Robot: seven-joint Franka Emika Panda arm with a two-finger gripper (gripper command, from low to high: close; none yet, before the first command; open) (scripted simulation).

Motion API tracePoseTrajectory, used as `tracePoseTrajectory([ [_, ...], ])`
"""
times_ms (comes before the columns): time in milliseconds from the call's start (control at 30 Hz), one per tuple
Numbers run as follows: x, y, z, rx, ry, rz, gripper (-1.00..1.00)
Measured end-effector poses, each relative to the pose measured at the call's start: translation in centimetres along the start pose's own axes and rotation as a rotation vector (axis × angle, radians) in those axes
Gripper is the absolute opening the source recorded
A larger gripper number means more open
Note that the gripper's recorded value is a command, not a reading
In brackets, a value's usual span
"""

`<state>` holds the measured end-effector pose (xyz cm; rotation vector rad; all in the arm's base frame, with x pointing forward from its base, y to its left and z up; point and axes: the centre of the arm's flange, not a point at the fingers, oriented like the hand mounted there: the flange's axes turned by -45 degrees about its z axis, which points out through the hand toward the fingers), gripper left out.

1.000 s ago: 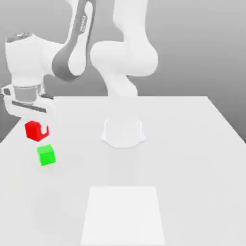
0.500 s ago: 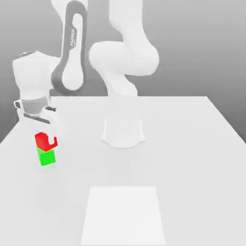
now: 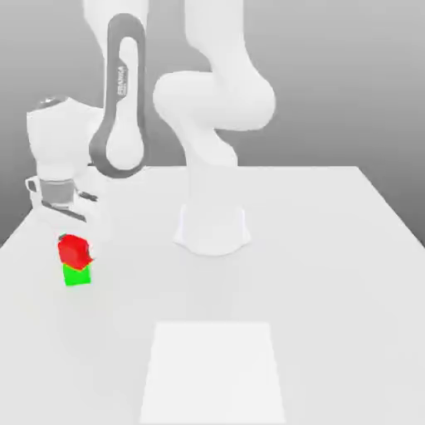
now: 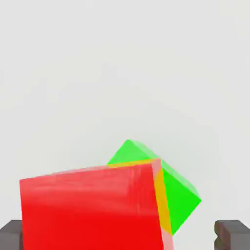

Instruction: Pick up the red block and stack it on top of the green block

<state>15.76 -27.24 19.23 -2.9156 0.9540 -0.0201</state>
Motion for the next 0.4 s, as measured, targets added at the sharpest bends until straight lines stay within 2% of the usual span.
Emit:
tracePoseTrajectory([
  [200,0.1,-0.4,-2.3,0.014,-0.006,-0.01,1.0],
  [400,-0.5,0.4,-4.9,-0.051,0.006,0.005,1.0],
])
